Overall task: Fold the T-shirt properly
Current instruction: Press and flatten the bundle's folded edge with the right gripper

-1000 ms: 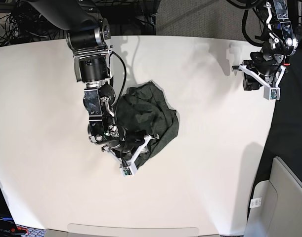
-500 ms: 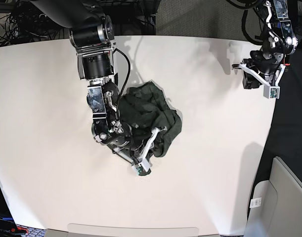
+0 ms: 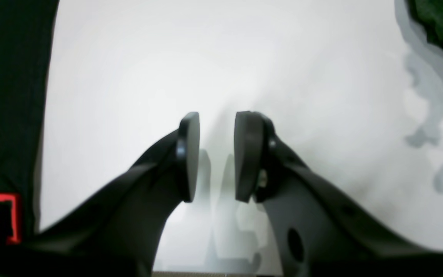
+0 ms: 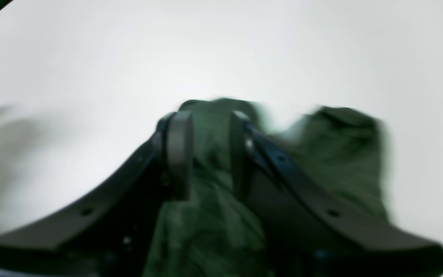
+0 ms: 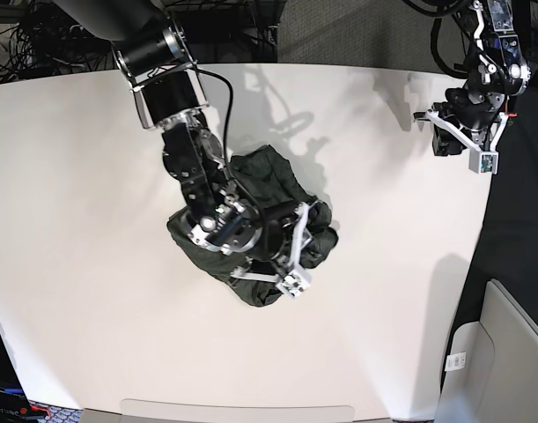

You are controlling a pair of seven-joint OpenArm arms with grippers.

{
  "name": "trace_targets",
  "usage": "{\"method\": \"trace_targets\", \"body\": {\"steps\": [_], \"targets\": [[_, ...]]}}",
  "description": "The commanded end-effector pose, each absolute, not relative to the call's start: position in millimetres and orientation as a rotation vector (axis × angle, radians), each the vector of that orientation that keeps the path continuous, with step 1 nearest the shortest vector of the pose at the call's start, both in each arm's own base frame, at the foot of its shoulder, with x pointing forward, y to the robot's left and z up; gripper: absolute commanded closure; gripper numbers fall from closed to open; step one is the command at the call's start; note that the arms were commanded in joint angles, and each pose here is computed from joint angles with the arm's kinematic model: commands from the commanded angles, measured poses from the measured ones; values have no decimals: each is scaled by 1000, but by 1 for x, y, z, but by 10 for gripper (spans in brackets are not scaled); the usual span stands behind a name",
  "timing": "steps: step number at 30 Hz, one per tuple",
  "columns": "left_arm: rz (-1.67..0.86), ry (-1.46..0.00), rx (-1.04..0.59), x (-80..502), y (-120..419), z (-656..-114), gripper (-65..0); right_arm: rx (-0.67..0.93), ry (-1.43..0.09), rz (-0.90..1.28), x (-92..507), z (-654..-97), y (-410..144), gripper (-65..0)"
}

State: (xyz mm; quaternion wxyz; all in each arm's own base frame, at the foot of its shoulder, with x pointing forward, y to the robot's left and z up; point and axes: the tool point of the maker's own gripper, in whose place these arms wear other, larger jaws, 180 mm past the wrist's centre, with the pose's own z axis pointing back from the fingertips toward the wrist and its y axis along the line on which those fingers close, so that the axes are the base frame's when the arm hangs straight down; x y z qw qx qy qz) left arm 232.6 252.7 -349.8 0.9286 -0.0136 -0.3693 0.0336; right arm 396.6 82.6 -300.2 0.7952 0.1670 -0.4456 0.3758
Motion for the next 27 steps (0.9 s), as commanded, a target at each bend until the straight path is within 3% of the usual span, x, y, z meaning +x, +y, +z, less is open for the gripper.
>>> {"method": "trace_targets", "body": {"steps": [1,7,14,20,22,27], "targets": [[54,-802,-19,239,255,-338,-139,383,-1029,813,401,-277,88,-202],[55,-802,-20,239,254,-339,-139,361,-1060,795,388,-273,67,-232],[55,-802,-20,239,254,-339,-139,315,-967,826,348,-305,42,-232],[54,-803,-22,240,254,-338,-139,397,-862,936,316,-329,47,-230],[67,-802,-35,239,250,-341,-139,401,-853,920,323,-331,50,-209],[72,-798,-39,237,248,-342,-139,375,-769,841,352,-356,47,-78]]}}
